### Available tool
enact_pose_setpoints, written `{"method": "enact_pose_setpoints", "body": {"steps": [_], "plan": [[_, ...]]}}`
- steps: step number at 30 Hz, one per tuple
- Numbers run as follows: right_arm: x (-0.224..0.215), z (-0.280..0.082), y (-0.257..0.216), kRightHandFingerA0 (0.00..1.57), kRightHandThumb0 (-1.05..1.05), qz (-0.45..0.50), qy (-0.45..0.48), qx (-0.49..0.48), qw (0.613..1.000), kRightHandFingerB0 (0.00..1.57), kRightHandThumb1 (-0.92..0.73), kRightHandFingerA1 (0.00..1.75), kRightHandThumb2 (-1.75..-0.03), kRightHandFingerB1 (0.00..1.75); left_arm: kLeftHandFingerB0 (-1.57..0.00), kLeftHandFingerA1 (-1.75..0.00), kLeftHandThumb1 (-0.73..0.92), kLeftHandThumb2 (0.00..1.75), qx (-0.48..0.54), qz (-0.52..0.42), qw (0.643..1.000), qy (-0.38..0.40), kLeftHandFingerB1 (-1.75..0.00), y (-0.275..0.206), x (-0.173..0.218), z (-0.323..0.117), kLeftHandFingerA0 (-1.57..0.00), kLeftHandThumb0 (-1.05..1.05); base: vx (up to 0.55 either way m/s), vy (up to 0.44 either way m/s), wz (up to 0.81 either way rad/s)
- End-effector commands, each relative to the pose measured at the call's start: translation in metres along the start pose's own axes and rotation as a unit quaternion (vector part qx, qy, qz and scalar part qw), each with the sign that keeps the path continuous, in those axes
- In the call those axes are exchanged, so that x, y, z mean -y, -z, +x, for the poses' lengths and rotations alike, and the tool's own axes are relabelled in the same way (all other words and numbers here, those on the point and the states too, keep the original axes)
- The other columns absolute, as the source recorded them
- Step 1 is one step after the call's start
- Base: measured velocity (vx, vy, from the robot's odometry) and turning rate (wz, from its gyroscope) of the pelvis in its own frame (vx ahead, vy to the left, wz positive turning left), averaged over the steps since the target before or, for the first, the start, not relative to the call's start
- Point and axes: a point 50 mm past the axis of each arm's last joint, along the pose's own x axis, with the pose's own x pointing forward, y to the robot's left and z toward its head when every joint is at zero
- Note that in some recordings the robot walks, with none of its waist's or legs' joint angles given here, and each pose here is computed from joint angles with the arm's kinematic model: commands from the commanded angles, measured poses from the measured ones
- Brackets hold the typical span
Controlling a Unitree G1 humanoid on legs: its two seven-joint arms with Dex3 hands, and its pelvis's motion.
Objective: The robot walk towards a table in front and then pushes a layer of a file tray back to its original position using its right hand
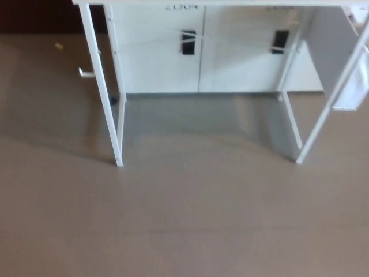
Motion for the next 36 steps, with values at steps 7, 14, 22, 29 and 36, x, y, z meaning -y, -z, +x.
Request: {"method": "enact_pose_setpoints", "body": {"steps": [7,14,22,29,36], "plan": [[0.0051,-0.0052,0.0007,0.79,-0.43,-0.017,-0.006,0.002,1.000,0.69,-0.20,0.52,-0.52,0.50,-0.24,-0.38,0.65,0.60,0.009,0.040,0.999,-0.010,-0.34,0.0042,-0.0048,0.0008,-0.27,-0.04,0.45,-0.100,0.00],[0.0048,-0.0070,0.0027,0.79,-0.38,-0.016,-0.006,-0.001,1.000,0.70,-0.20,0.52,-0.51,0.49,-0.25,-0.37,0.64,0.59,0.007,0.045,0.999,-0.014,-0.34,0.0070,-0.0058,0.0006,-0.27,-0.04,0.41,0.164,-0.24],[0.0056,-0.0059,0.0020,0.80,-0.41,-0.030,-0.005,-0.004,1.000,0.72,-0.21,0.51,-0.53,0.49,-0.17,-0.51,0.46,0.88,0.011,0.048,0.999,-0.013,-0.49,0.0055,-0.0058,0.0014,-0.18,-0.03,0.30,0.176,-0.06],[0.0051,-0.0041,0.0015,0.81,-0.44,-0.034,-0.007,-0.002,0.999,0.72,-0.21,0.51,-0.53,0.49,-0.17,-0.51,0.45,0.87,0.013,0.051,0.999,-0.015,-0.49,0.0034,-0.0056,0.0015,-0.19,-0.03,0.22,-0.035,0.07],[0.0038,-0.0035,0.0007,0.80,-0.44,-0.025,-0.015,0.007,1.000,0.70,-0.21,0.52,-0.54,0.50,-0.25,-0.37,0.63,0.59,0.014,0.064,0.998,-0.014,-0.34,0.0010,-0.0056,0.0013,-0.28,-0.06,0.28,-0.011,0.07]]}}
